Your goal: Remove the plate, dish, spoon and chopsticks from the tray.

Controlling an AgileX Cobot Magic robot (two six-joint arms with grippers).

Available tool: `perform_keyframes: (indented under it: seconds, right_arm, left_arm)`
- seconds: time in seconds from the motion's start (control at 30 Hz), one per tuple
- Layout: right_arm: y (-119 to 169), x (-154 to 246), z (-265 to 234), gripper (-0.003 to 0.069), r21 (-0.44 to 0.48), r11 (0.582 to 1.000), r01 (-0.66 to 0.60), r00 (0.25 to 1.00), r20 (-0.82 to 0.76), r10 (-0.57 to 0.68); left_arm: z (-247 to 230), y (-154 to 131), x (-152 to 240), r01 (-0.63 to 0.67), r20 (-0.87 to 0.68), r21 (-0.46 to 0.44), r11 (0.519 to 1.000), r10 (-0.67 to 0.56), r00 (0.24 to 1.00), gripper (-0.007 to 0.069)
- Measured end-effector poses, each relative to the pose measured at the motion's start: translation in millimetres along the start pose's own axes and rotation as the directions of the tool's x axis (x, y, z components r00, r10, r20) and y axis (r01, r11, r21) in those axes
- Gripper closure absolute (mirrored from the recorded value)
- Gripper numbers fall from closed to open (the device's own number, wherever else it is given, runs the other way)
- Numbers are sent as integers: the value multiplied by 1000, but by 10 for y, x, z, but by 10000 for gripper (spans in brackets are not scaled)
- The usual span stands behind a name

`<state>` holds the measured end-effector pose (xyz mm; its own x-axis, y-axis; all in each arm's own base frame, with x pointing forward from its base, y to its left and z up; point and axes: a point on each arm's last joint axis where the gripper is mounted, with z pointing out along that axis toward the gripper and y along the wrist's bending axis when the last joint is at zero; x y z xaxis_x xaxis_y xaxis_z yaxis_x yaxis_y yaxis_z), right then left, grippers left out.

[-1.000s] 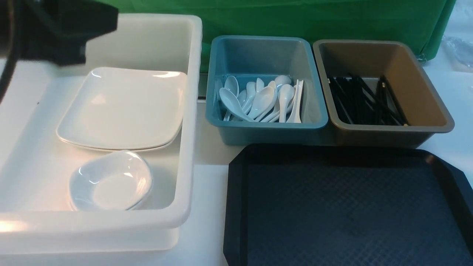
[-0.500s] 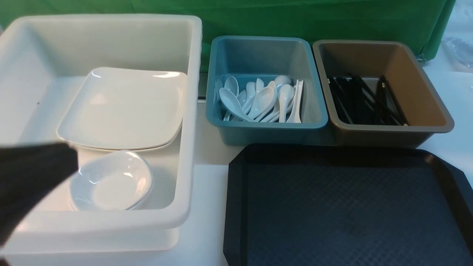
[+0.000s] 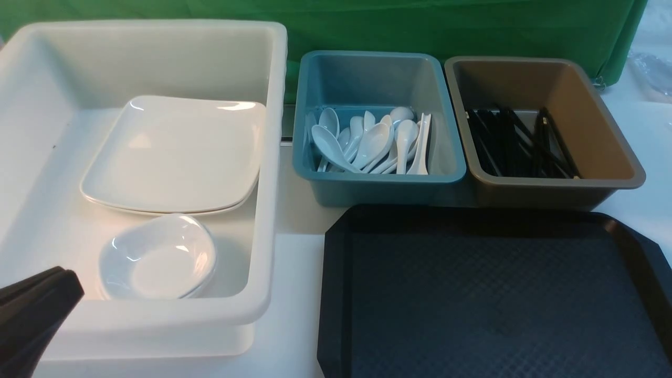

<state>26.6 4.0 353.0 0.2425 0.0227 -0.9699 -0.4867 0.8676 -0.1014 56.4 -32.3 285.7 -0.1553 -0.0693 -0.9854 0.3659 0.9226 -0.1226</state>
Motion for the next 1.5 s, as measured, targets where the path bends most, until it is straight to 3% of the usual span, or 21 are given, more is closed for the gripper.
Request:
perform_keyframes:
  seconds: [0.3,0.6,1.0,1.2,1.27,1.5]
  right_arm:
    - [0,-3,-2,621,-1,1000,0,1000,3,0]
    - [-5,11,-3,604,5,1000,0,1000,-12,0]
    - [-6,13,-3,579,6,1000,0,1000,-14,0]
    - [-6,13,-3,560,6,1000,0,1000,-14,0]
    - [-6,13,-3,552,6,1000,0,1000,-14,0]
    - [-6,13,-3,540,6,1000,0,1000,-14,0]
  left_arm:
    - [0,5,11,-17,-12,-5,1000,17,1000,611]
    - [-5,80,53,-203,-75,-72,976,198,977,611]
    - [-8,99,62,-254,-93,-89,963,246,965,611]
    - [-5,153,124,-158,-91,-130,979,147,985,611]
    - [-9,203,206,-101,-55,-199,975,92,994,611]
    - [-39,296,643,-62,3,-266,962,65,998,611]
